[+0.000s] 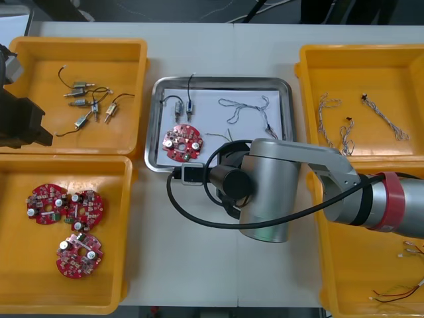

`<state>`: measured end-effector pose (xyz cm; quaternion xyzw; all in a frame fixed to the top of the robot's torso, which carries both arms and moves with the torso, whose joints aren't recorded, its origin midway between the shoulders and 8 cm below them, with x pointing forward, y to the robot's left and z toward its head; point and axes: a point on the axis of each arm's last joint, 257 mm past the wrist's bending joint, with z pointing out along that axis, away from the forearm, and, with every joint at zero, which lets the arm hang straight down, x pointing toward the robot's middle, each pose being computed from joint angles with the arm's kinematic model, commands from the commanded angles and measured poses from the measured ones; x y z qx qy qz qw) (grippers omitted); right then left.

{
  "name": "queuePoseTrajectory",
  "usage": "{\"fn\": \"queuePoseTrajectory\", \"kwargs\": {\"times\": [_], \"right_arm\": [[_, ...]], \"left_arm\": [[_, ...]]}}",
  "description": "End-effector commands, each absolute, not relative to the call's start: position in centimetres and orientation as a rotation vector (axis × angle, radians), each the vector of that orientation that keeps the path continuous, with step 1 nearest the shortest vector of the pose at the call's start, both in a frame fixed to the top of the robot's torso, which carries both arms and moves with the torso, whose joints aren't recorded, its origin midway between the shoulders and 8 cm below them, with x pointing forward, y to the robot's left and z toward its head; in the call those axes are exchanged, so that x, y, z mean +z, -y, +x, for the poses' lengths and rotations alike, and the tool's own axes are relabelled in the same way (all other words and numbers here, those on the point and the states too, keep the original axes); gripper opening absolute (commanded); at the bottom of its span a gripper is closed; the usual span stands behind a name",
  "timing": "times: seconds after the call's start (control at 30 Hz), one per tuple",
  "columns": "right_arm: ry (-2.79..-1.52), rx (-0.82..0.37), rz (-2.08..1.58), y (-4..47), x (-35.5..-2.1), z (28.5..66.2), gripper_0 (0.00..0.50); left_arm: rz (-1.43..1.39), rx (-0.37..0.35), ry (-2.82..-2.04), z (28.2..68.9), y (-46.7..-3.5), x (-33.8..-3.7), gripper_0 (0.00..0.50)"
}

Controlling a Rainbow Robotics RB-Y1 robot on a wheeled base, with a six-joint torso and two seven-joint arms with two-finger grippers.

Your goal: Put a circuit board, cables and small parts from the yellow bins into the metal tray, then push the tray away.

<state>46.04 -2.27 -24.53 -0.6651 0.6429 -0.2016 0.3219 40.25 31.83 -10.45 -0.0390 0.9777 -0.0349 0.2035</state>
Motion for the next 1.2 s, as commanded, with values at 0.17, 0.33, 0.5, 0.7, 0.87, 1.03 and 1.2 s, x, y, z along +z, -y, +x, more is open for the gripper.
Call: {"fn": "queuePoseTrajectory", "kwargs": {"times": [0.17, 0.33, 0.5, 0.7, 0.87, 1.03, 1.2], "right_arm": [[-1.619, -0.555, -1.683, 1.5, -20.6, 49.5, 0.0], [-1.605, -0.553, -1.667, 1.2, -20.1, 50.5, 0.0], [-1.592, -0.557, -1.646, 1.0, -19.4, 51.7, 0.0], [-1.581, -0.572, -1.629, 1.1, -18.7, 53.1, 0.0], [-1.576, -0.581, -1.613, 1.3, -18.2, 54.1, 0.0], [-1.565, -0.583, -1.598, 1.2, -17.8, 55.3, 0.0], [-1.548, -0.577, -1.585, 0.8, -17.5, 56.3, 0.0]], "left_arm": [[-0.046, -0.073, -2.71, 40.1, -32.4, -10.0, 0.5], [-0.046, -0.073, -2.71, 40.1, -32.4, -10.0, 0.5], [-0.046, -0.073, -2.71, 40.1, -32.4, -10.0, 0.5], [-0.046, -0.073, -2.71, 40.1, -32.4, -10.0, 0.5], [-0.046, -0.073, -2.71, 40.1, -32.4, -10.0, 0.5], [-0.046, -0.073, -2.71, 40.1, -32.4, -10.0, 0.5], [-0.046, -0.073, -2.71, 40.1, -32.4, -10.0, 0.5]]}}
